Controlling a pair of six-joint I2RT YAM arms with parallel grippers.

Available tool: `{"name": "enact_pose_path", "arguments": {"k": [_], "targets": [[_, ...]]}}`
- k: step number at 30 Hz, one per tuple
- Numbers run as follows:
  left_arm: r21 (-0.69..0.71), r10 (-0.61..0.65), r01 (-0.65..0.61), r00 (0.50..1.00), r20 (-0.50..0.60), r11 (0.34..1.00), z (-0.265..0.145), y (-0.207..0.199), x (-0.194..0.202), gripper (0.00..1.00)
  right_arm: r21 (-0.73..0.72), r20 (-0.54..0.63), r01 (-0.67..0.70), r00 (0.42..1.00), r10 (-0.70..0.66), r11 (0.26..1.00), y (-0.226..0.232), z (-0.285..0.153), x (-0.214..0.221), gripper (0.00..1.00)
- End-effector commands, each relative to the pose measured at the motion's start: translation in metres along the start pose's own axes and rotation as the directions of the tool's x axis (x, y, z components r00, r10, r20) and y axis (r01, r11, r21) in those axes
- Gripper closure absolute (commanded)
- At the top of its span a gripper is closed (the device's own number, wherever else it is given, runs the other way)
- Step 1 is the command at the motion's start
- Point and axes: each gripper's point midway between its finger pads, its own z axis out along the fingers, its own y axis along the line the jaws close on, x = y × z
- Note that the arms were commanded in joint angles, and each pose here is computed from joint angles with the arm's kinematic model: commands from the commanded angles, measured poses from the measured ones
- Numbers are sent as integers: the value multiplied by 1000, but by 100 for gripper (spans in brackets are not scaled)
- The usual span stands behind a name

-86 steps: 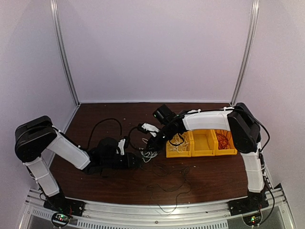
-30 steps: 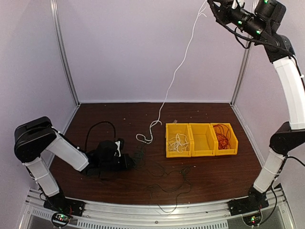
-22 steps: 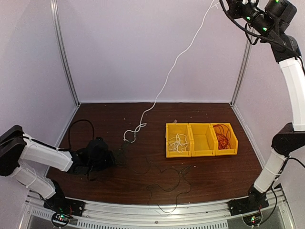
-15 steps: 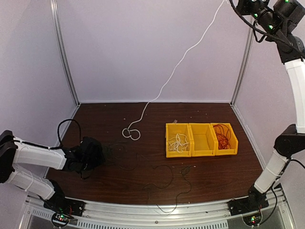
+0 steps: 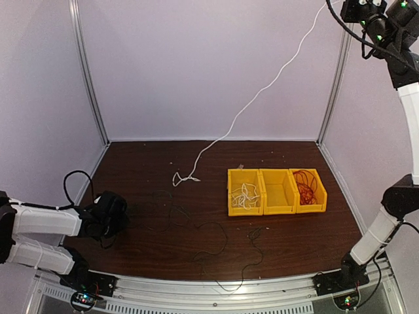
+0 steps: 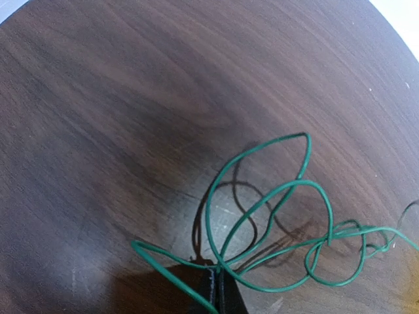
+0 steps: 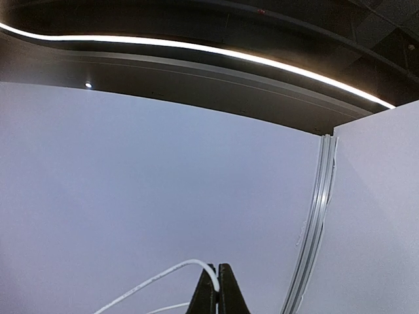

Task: Untangle the cables

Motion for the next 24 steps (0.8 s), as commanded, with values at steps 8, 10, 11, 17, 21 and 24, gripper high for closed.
{"name": "enact_pose_path", "arguments": {"k": [8, 10, 11, 17, 21, 24], "targets": [[-12, 1, 1, 994, 106, 1000, -11, -6, -30, 100, -174, -221, 21, 973, -60, 984, 48, -5, 106, 100], [-52, -11, 20, 987, 160, 998, -20, 4, -42, 100, -191, -283, 36, 955, -90, 981, 56, -11, 139, 100], [-58, -11, 22, 983, 184, 998, -25, 8, -47, 100, -192, -306, 46, 946, -104, 980, 57, -14, 153, 100], [15, -26, 23, 961, 276, 1000, -48, 5, -75, 100, -331, -405, 17, 900, -158, 944, 86, -50, 218, 100], [49, -6, -8, 957, 289, 999, -51, -2, -78, 100, -540, -479, -106, 854, -202, 835, 134, -91, 267, 100], [43, 15, -28, 962, 272, 999, -46, -1, -72, 100, -703, -569, -294, 779, -263, 647, 188, -163, 324, 100]]}}
